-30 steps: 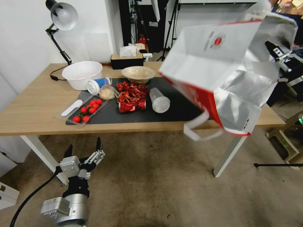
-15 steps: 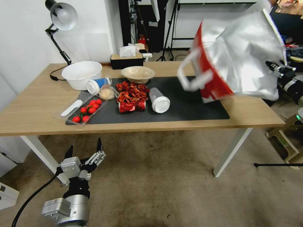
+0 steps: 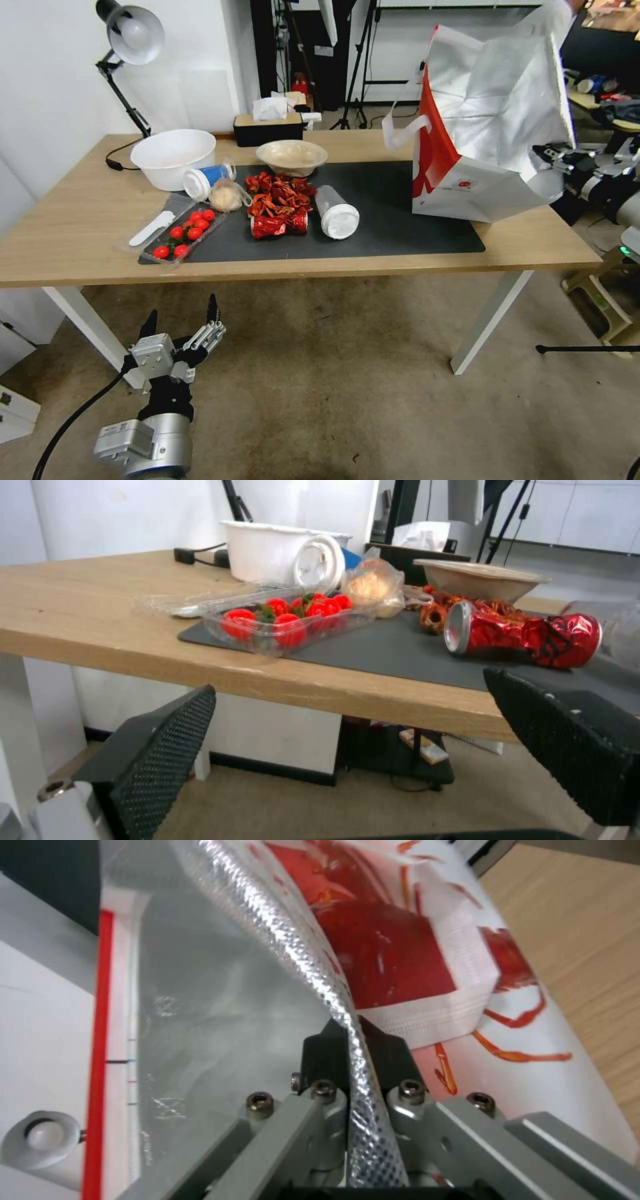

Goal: Pick up the food delivery bag from the floor and place it on the table.

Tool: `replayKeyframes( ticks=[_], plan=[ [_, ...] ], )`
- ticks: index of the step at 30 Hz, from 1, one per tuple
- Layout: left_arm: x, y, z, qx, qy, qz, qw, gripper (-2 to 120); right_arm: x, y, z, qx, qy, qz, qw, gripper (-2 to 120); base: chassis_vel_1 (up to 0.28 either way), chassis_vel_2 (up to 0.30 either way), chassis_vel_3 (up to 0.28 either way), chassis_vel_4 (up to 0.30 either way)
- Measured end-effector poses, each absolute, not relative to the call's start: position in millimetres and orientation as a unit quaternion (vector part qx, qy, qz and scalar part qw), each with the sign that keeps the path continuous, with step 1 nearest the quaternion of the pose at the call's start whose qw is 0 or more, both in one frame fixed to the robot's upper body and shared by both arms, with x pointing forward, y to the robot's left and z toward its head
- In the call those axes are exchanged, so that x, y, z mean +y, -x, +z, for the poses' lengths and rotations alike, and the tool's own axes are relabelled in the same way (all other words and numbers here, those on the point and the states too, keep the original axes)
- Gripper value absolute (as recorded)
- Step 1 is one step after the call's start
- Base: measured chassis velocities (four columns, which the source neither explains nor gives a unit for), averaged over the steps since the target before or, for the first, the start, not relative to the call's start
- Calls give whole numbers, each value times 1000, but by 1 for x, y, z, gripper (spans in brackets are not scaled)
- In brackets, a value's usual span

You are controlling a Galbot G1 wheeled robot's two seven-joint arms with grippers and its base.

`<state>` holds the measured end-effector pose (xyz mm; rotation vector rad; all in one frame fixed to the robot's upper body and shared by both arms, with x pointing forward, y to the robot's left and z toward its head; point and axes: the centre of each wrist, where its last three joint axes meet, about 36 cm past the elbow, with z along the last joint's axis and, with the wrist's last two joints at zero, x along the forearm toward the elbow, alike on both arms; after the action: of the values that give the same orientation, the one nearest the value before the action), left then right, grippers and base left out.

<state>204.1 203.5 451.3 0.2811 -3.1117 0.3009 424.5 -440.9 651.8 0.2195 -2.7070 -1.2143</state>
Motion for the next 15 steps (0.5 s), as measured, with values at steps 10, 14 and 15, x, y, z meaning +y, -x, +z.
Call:
replayKeyframes(
  ticks=[10, 14, 15],
  plan=[
    [202, -203, 451, -991, -92, 93, 0, 100, -445, -425, 659, -902, -108, -409, 83, 0, 0, 0, 0, 0],
    [202, -203, 451, -991, -92, 93, -1, 100, -446, -425, 659, -903, -108, -408, 85, 0, 0, 0, 0, 0],
    [202, -203, 451, -991, -92, 93, -1, 100, -446, -425, 659, -903, -108, -408, 85, 0, 0, 0, 0, 0]
  ],
)
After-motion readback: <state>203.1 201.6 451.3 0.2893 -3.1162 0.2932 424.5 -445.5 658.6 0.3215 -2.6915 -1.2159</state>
